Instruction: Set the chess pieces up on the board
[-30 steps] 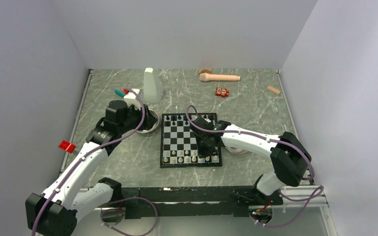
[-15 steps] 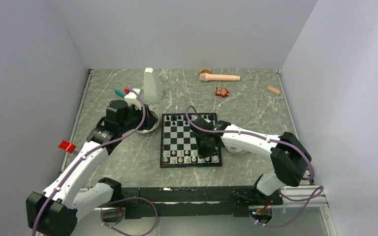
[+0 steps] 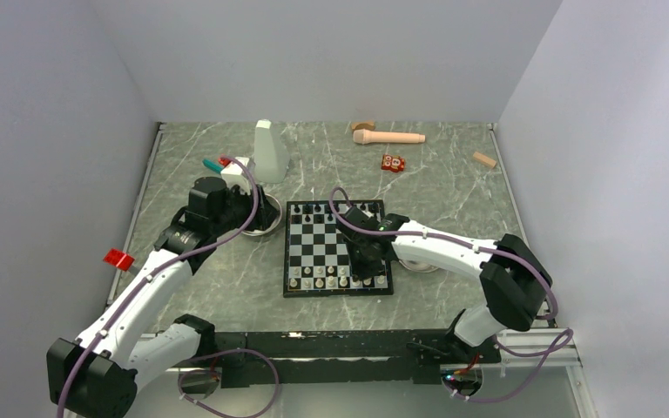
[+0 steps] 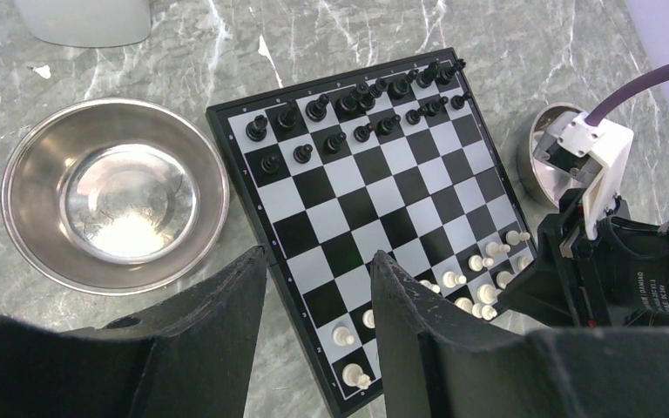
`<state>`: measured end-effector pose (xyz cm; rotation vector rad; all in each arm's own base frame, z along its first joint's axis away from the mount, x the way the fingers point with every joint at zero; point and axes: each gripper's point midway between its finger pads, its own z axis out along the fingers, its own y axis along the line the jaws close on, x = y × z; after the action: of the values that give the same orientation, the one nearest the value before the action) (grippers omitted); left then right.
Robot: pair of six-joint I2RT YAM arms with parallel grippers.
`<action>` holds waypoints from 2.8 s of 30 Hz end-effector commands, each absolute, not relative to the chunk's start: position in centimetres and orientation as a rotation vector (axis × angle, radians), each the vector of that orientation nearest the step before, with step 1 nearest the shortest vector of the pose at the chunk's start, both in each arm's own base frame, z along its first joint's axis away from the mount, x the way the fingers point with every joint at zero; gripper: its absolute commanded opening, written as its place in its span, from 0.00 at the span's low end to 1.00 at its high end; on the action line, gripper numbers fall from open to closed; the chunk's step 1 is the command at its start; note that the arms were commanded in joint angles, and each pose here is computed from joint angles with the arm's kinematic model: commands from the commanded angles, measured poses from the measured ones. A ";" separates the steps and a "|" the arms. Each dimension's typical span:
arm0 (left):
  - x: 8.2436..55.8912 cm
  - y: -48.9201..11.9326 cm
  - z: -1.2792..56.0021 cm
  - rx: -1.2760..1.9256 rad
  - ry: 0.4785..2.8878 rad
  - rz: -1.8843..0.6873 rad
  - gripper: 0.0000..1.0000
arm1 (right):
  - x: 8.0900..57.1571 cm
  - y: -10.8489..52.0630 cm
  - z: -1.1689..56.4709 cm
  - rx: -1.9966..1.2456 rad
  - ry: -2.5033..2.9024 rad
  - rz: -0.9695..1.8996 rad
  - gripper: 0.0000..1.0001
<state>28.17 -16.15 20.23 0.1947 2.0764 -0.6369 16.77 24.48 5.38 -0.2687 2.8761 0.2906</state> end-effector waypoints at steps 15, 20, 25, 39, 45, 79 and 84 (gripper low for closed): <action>28.6 -16.1 22.3 0.189 2.005 -0.643 0.54 | 18.9 25.6 12.1 -0.189 2.641 0.468 0.32; 28.6 -15.5 22.6 0.186 1.997 -0.616 0.56 | 19.7 24.5 14.3 -0.155 2.546 0.500 0.40; 28.8 -14.3 23.1 0.168 1.992 -0.577 0.62 | 22.1 21.6 16.3 -0.011 2.455 0.670 0.45; 29.2 -10.2 23.5 0.022 1.977 -0.533 0.73 | 24.0 12.3 13.7 0.227 2.497 0.421 0.55; 29.1 -10.2 23.0 0.006 1.986 -0.549 0.73 | 22.5 12.7 11.2 0.164 2.586 0.444 0.30; 29.0 -11.0 22.3 0.005 2.004 -0.610 0.71 | 19.9 17.5 5.2 0.058 2.743 0.556 0.16; 29.0 -11.0 22.2 0.006 2.005 -0.611 0.71 | 19.5 17.8 5.0 0.030 2.758 0.569 0.16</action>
<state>28.74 -10.72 21.35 -0.0057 2.0410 -0.5850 19.04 17.18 4.72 0.0366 2.7799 0.5498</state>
